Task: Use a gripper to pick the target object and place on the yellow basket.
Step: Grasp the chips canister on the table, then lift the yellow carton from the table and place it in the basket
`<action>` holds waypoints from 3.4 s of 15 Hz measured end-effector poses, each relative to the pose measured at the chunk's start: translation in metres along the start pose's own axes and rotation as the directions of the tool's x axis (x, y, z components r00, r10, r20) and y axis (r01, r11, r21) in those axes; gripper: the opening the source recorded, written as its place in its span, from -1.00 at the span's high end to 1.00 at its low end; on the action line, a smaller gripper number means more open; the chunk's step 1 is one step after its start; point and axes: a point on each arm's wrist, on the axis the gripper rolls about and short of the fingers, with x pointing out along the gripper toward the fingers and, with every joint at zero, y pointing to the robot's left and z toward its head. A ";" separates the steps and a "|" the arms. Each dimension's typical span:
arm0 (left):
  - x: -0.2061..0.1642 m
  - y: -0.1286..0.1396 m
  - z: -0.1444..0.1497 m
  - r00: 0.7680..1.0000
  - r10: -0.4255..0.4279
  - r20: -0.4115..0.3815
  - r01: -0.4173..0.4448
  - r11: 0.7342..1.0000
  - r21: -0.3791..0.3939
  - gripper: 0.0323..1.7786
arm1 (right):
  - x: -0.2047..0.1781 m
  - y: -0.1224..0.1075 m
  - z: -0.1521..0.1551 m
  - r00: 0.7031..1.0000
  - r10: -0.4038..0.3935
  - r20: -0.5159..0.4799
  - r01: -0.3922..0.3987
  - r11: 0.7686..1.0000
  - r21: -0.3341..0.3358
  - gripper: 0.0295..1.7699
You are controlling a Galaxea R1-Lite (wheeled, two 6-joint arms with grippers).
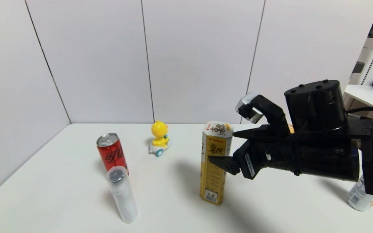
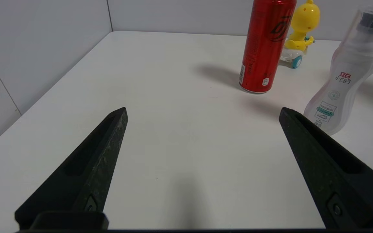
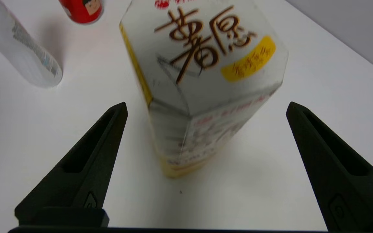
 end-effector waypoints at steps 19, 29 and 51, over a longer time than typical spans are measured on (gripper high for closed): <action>0.000 0.000 0.000 1.000 0.000 0.000 0.000 1.000 0.000 -0.90 | 0.029 -0.006 0.005 0.999 -0.021 0.029 0.020 1.000 0.012 0.07; 0.000 0.000 0.000 1.000 0.000 0.000 0.000 1.000 0.000 -0.90 | -0.018 -0.109 0.050 0.913 -0.353 0.207 0.356 0.934 0.019 0.07; 0.000 0.000 0.000 1.000 0.000 0.000 0.000 1.000 0.000 -0.90 | -0.051 -0.264 -0.001 0.693 -0.712 -0.114 0.714 0.655 0.246 0.07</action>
